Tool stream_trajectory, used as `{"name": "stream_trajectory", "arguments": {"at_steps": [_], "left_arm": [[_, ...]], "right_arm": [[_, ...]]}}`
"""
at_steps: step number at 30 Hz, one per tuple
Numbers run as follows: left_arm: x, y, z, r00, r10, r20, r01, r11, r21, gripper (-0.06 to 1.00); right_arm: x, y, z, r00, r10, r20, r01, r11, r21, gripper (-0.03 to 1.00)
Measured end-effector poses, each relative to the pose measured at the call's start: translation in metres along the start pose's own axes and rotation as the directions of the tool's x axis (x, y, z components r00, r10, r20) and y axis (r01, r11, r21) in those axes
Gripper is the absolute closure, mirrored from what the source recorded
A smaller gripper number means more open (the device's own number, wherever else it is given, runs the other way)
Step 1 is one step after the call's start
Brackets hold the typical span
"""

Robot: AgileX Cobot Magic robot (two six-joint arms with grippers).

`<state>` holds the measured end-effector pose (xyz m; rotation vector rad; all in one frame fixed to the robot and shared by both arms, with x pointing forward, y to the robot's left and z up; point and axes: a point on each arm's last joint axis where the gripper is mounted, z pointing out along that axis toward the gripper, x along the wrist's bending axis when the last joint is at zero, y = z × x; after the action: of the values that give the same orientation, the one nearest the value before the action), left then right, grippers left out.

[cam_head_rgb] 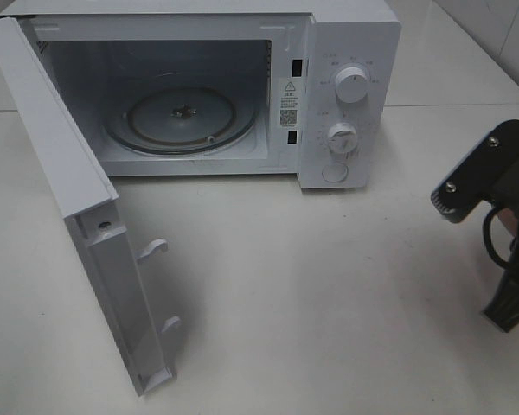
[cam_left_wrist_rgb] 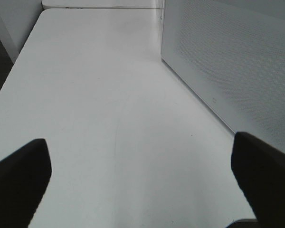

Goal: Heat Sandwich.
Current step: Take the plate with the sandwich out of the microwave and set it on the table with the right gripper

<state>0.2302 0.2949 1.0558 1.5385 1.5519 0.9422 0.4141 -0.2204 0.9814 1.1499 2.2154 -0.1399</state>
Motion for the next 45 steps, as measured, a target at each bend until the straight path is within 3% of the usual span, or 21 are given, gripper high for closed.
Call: {"name": "stream_trajectory", "arguments": {"at_steps": [9, 17, 27, 45], "left_arm": [[0.000, 0.000, 0.000, 1.000, 0.000, 0.000, 0.000, 1.000, 0.000, -0.03], [0.000, 0.000, 0.000, 1.000, 0.000, 0.000, 0.000, 1.000, 0.000, -0.03], [0.000, 0.000, 0.000, 1.000, 0.000, 0.000, 0.000, 1.000, 0.000, -0.03], [0.000, 0.000, 0.000, 1.000, 0.000, 0.000, 0.000, 1.000, 0.000, -0.03]], "right_arm": [[0.009, 0.035, 0.013, 0.997, 0.070, 0.025, -0.072, 0.995, 0.062, 0.85], [0.017, 0.048, 0.027, 0.997, 0.056, 0.044, -0.061, 0.991, 0.122, 0.85], [0.010, 0.043, 0.056, 0.994, 0.082, 0.071, -0.097, 0.968, 0.230, 0.85], [-0.006, 0.034, 0.097, 0.974, 0.191, 0.123, -0.221, 0.924, 0.313, 0.85]]}}
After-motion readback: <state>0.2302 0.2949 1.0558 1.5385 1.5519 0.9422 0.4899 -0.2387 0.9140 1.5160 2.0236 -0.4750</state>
